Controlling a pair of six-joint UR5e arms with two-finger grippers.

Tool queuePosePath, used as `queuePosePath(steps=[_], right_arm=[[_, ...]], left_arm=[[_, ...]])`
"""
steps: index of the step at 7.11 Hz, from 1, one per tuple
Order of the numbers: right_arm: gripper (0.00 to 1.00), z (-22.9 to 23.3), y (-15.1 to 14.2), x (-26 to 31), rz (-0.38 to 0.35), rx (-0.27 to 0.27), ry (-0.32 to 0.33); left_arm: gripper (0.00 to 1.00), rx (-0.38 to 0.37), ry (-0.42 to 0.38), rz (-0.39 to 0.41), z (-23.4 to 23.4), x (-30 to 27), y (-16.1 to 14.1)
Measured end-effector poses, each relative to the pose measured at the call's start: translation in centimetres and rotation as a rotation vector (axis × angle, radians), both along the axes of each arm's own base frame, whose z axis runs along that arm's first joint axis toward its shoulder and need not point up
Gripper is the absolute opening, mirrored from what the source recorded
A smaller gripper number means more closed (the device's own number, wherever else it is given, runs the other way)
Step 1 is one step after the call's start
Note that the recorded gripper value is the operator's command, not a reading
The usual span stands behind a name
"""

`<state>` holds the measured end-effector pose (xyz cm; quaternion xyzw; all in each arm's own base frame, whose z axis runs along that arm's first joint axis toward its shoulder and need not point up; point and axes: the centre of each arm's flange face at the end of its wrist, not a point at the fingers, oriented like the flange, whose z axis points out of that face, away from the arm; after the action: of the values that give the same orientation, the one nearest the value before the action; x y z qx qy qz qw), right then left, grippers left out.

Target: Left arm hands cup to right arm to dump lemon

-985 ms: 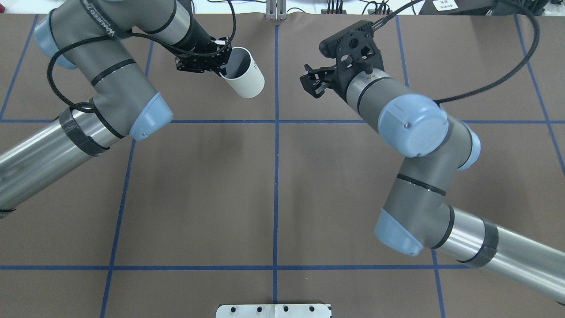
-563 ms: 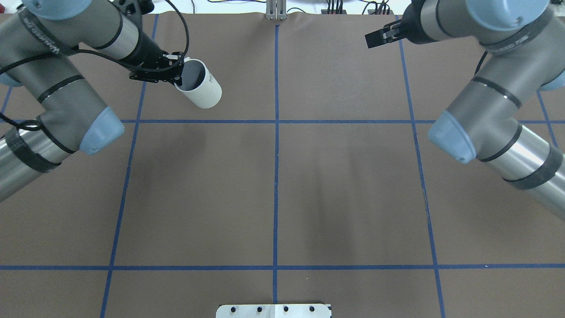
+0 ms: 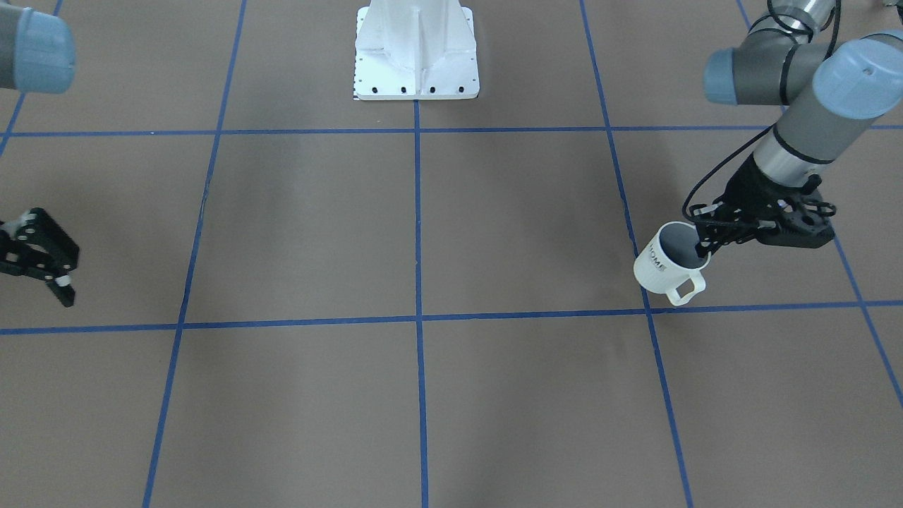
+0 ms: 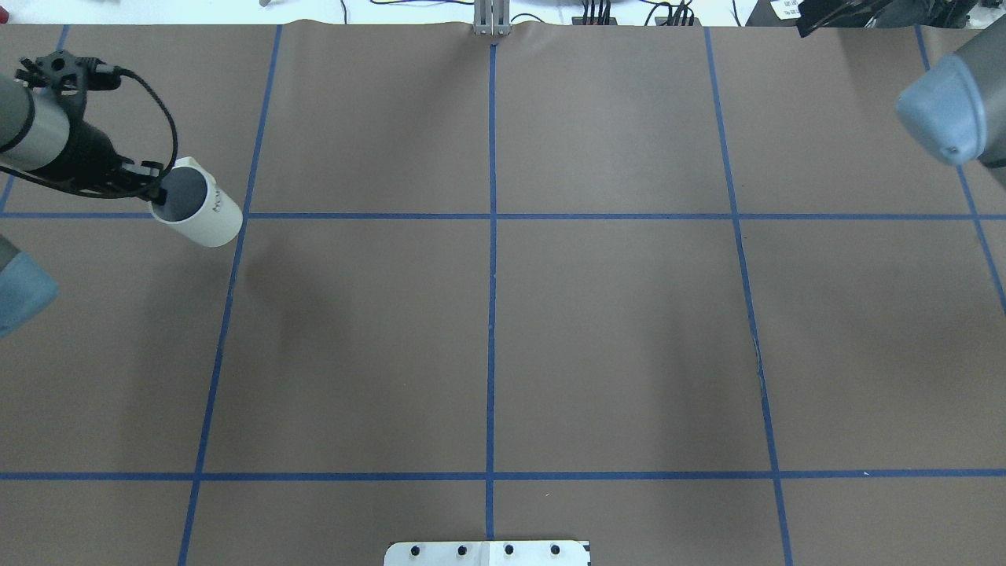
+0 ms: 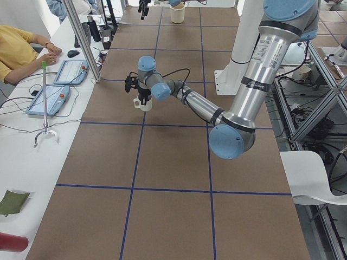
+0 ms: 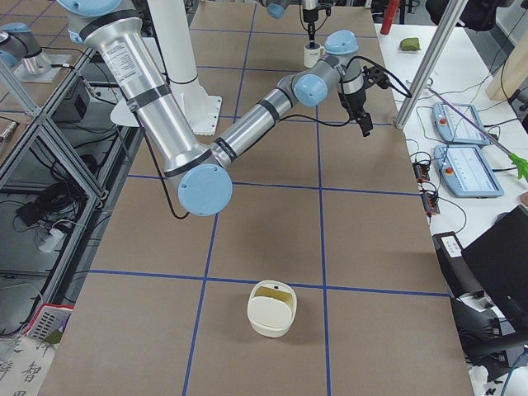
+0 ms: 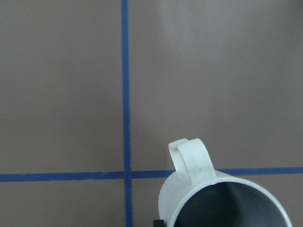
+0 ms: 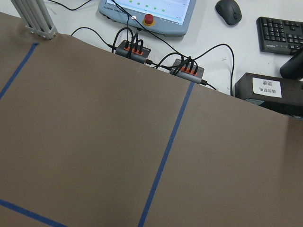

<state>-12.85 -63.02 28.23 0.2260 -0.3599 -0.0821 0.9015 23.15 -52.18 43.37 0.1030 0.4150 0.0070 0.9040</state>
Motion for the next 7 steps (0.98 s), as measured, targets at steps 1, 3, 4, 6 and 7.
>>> queuePosePath(steps=[1, 3, 4, 6, 7], right_arm=[[1.00, 2.1, -0.8, 3.5, -0.019, -0.034, -0.022], [1.00, 7.7, -1.8, 9.0, -0.076, -0.031, 0.014], [1.00, 10.1, -2.4, 11.2, -0.100, -0.028, 0.025], [1.00, 13.1, -2.2, 13.5, -0.126, -0.032, 0.024], [1.00, 14.0, -1.9, 13.8, -0.140, -0.026, 0.029]], left_arm=[[0.00, 0.018, -0.046, 0.043, 3.5, -2.1, 1.8], [0.00, 0.029, -0.102, 0.102, 7.9, -4.4, 4.0], [0.00, 0.030, -0.113, 0.117, 8.8, -4.7, 4.5], [0.00, 0.025, -0.120, 0.130, 9.6, -4.6, 4.7], [0.00, 0.020, -0.123, 0.133, 9.9, -4.5, 4.6]])
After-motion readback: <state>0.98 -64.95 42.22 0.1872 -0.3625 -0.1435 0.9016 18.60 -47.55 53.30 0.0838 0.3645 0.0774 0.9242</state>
